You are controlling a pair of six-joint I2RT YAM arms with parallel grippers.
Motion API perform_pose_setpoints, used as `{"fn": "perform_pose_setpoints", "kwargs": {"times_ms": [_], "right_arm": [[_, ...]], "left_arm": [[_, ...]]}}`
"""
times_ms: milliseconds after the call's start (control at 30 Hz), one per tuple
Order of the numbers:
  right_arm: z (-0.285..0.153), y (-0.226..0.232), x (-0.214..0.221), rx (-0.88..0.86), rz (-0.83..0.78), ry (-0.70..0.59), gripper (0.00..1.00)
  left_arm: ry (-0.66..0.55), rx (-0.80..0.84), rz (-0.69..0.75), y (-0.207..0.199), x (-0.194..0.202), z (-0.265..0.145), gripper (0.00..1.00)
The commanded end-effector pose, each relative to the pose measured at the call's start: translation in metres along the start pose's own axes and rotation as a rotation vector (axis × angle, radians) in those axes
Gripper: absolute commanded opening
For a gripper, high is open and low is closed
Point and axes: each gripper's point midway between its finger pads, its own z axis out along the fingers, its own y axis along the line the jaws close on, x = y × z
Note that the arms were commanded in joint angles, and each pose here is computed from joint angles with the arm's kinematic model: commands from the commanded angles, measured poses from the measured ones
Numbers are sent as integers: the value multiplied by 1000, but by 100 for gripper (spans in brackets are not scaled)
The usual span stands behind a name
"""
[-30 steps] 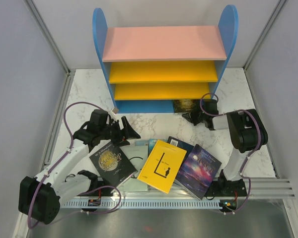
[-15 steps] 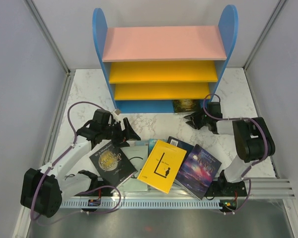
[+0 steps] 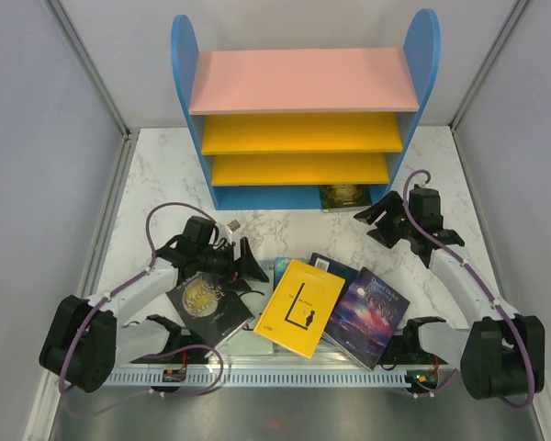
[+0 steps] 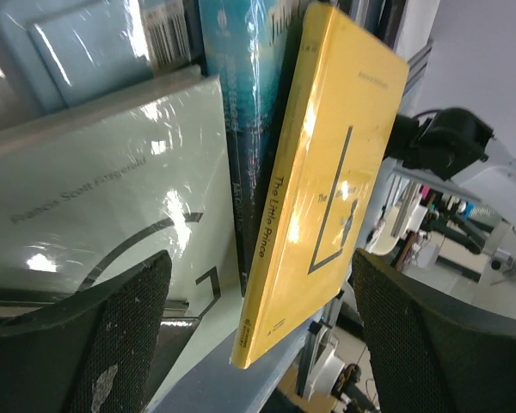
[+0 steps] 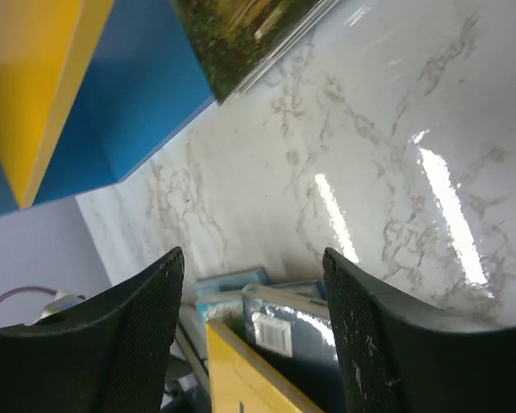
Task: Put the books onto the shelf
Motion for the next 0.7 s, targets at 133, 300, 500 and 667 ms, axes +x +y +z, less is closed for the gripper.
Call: {"fn": "perform_pose_setpoints", "kwargs": {"times_ms": [133, 300, 500, 667], "right_arm": [[-35, 15, 45, -126, -18, 134, 76], [-46, -6, 66, -108, 3, 160, 77], [-60, -15, 76, -104, 10, 154, 77], [-71, -20, 79, -89, -6, 149, 78]], "left_arm": [[97, 96, 81, -16, 32, 19, 87], [156, 97, 84, -16, 56, 31, 87], [185, 159, 45, -11, 75, 39, 79], [191, 217, 1, -7, 88, 38, 73]]}}
